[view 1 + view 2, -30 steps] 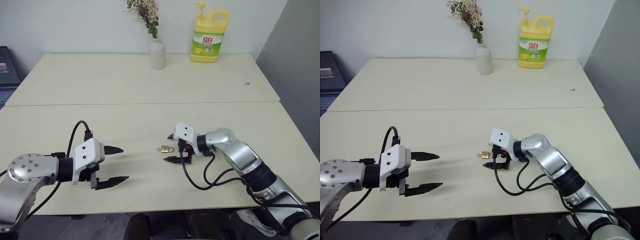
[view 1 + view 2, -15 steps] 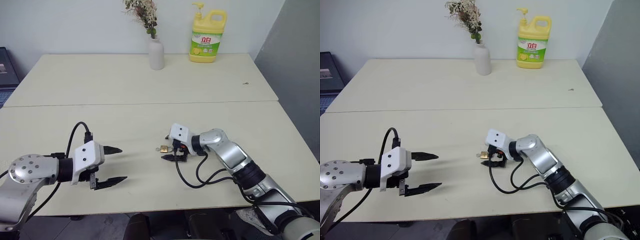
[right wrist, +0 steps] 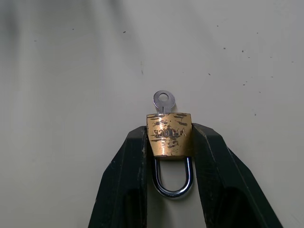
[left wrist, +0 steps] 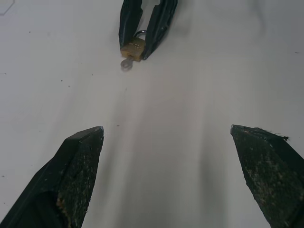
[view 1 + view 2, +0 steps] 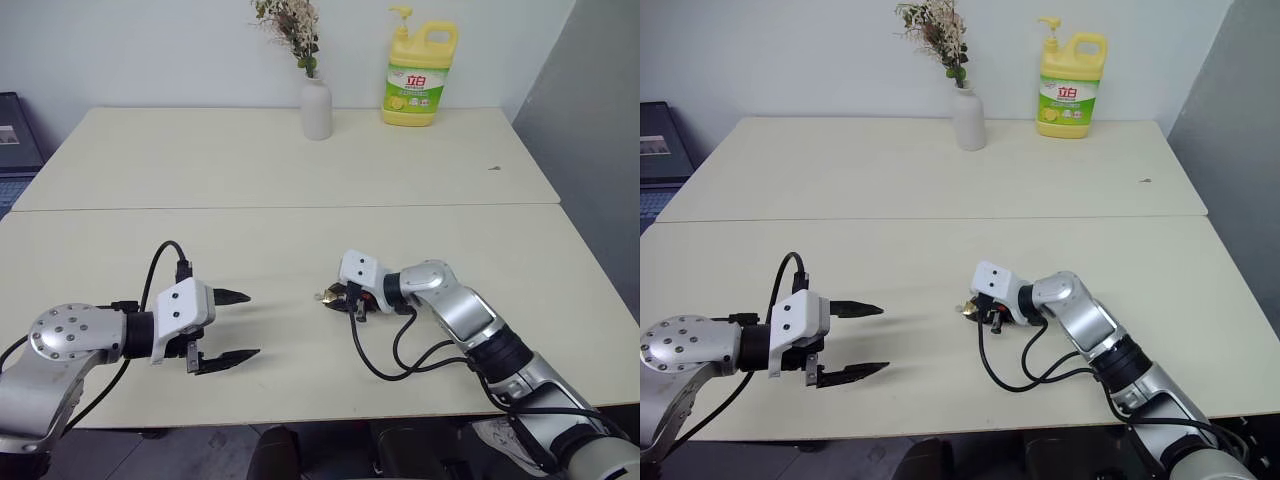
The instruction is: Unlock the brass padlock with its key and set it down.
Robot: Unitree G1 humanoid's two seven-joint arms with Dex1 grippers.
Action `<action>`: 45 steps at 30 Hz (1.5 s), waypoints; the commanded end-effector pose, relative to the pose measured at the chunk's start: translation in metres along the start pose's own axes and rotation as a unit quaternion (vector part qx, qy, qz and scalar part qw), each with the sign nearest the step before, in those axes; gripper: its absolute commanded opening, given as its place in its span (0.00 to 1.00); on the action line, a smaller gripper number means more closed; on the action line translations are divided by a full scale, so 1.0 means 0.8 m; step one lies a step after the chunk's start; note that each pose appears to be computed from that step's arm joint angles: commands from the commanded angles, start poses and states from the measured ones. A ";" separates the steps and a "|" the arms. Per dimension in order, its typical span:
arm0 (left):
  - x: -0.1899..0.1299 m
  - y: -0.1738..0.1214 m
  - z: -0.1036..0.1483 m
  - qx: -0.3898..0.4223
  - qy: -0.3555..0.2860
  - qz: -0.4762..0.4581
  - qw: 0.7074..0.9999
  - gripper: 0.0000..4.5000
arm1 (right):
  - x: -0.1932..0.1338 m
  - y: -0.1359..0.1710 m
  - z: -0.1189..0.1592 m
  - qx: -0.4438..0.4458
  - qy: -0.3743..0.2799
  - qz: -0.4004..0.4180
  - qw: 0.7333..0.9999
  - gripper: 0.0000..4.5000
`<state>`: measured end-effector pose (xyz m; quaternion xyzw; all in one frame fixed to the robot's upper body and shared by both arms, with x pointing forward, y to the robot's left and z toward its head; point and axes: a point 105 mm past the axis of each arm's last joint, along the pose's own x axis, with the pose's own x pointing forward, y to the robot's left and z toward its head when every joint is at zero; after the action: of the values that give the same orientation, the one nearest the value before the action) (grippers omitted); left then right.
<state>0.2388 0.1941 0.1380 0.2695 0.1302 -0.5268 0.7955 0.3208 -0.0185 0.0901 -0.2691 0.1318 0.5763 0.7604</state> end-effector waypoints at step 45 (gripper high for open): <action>0.137 0.059 0.152 -0.084 -0.189 -0.178 0.962 0.52 | -0.145 0.008 0.073 -0.497 -0.057 -0.310 0.809 0.21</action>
<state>0.3192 0.0608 0.1875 0.0577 0.0835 -0.6791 0.7270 0.2754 -0.0779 0.1829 -0.6041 -0.2841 0.3241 0.6703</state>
